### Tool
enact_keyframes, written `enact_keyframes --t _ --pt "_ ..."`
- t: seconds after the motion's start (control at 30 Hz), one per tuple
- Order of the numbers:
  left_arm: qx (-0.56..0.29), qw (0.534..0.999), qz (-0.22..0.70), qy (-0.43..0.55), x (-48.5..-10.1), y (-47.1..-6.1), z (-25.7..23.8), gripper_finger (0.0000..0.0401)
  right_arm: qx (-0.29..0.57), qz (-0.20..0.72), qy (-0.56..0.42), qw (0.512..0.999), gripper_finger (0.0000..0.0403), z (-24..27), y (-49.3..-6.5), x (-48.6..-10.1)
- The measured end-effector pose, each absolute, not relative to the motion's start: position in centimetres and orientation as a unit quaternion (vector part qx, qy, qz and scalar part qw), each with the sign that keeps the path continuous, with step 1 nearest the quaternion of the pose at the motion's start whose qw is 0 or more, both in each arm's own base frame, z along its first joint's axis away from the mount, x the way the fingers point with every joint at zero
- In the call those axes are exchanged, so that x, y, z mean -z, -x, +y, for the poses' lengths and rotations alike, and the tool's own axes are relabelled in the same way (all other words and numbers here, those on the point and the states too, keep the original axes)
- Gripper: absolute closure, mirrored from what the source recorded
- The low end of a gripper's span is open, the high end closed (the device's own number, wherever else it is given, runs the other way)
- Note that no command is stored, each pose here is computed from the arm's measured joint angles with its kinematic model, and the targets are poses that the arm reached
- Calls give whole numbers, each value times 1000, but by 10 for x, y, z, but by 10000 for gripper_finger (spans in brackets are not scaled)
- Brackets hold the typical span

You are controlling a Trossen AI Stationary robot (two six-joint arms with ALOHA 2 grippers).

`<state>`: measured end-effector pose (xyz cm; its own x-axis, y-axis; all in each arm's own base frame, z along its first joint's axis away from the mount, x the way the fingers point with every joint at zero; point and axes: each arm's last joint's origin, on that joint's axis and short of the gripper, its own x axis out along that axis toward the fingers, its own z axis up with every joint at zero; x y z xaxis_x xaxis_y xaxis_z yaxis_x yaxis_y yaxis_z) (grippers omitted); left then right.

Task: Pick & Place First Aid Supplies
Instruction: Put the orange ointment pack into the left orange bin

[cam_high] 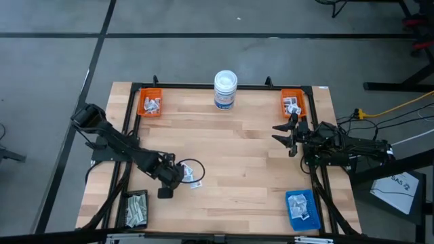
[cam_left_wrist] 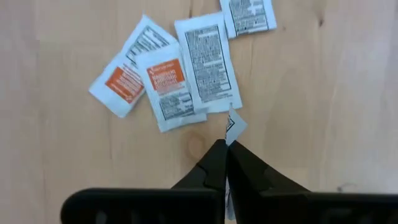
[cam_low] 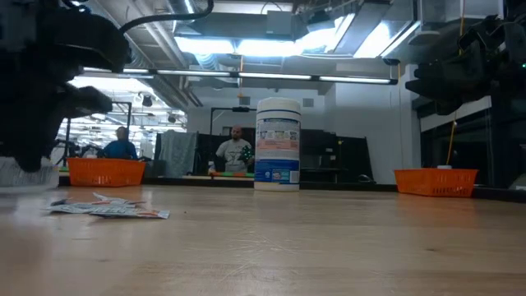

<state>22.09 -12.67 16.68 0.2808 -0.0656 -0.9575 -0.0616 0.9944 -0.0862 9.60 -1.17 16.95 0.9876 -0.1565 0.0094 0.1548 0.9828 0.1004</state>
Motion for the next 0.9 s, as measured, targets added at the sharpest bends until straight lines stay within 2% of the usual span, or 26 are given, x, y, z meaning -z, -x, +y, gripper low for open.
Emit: enact_keyframes --t 0.47,0.67,0.9 --pt "5 841 539 43 -209 -219 -82 399 78 -8 -50 996 212 -12 -96 -169" --pt "-27 860 508 28 -223 -220 -52 399 78 -9 -50 996 212 -12 -96 -169" --pt "-62 862 502 25 -232 -215 -21 400 78 -8 -50 996 212 -12 -96 -169"
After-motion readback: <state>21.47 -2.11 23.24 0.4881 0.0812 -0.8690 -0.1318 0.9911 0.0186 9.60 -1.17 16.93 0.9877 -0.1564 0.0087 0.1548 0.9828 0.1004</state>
